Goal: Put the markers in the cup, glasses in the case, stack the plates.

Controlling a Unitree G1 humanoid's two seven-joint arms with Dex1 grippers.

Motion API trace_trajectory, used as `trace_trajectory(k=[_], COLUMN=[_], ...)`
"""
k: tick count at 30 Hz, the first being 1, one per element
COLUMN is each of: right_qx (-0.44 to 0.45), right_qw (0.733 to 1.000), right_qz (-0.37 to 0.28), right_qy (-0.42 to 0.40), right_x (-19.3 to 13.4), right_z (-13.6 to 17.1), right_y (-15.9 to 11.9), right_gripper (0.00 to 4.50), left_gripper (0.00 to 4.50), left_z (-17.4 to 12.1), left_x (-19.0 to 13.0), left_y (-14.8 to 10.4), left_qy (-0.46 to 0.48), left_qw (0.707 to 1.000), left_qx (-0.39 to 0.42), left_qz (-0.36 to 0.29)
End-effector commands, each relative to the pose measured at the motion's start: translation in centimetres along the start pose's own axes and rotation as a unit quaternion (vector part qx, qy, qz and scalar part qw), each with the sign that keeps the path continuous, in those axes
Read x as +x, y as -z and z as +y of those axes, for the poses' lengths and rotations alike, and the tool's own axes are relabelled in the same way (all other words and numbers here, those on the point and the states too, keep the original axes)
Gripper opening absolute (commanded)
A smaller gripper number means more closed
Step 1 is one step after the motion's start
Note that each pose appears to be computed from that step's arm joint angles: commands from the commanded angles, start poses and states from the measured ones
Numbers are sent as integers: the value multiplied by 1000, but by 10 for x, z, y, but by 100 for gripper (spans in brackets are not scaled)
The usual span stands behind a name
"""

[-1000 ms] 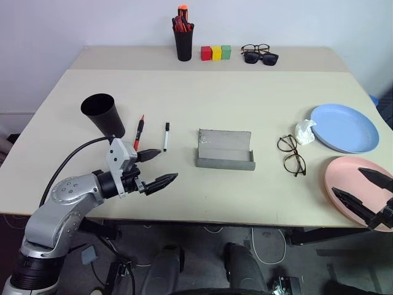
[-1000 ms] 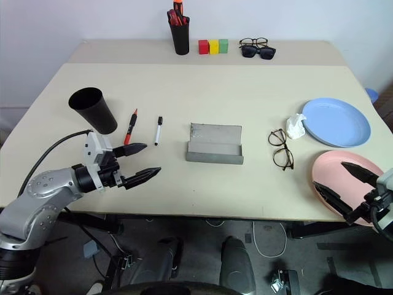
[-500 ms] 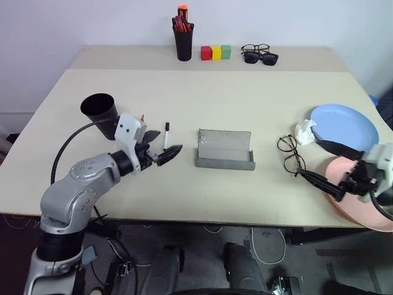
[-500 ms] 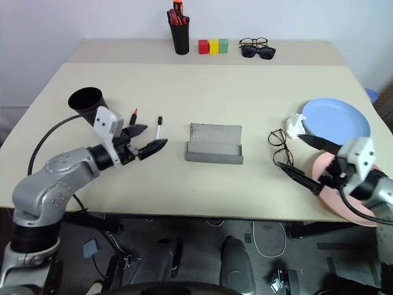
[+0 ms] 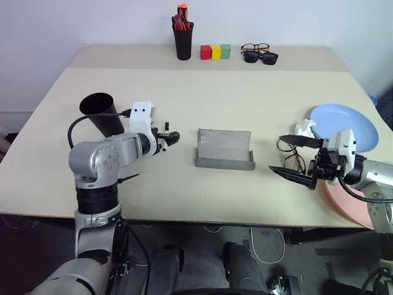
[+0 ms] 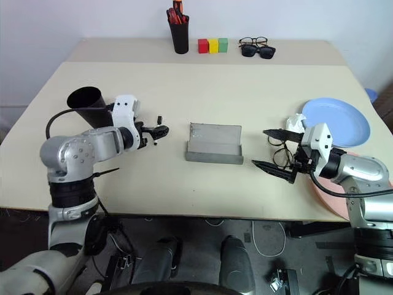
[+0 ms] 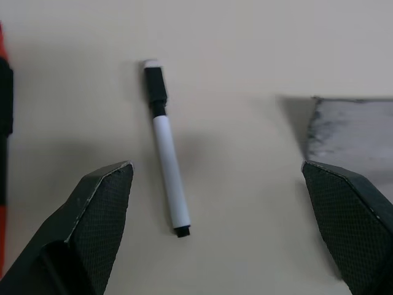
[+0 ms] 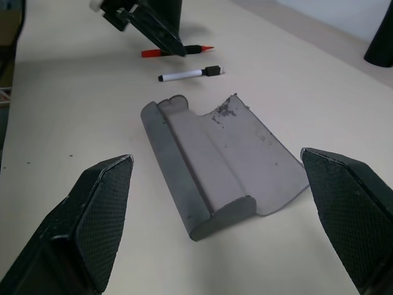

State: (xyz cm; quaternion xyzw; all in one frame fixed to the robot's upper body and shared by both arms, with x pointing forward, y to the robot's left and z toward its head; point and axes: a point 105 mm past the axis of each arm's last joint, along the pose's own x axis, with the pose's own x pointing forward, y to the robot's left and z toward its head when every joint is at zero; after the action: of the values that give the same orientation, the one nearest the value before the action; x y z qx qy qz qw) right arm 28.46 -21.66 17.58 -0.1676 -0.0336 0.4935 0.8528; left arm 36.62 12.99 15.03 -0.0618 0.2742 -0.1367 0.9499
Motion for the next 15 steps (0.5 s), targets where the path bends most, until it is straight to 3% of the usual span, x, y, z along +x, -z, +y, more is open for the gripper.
trace_trajectory(k=[1, 7, 15], right_qx=[-23, -28, -21], right_qw=[1000, 999, 999], right_qz=[-17, -24, -45], right_qy=[3, 6, 2], right_x=[2, 3, 2], right_z=[-4, -5, -12], right_y=[-9, -11, -22], right_gripper=[446, 446, 446], left_gripper=[450, 450, 450], left_z=[10, 16, 13], left_x=[3, 13, 29], left_y=[-10, -26, -41], left_qy=[-42, -70, -73], left_qw=[999, 996, 996], left_qx=[-19, -52, -37], left_qz=[2, 15, 41])
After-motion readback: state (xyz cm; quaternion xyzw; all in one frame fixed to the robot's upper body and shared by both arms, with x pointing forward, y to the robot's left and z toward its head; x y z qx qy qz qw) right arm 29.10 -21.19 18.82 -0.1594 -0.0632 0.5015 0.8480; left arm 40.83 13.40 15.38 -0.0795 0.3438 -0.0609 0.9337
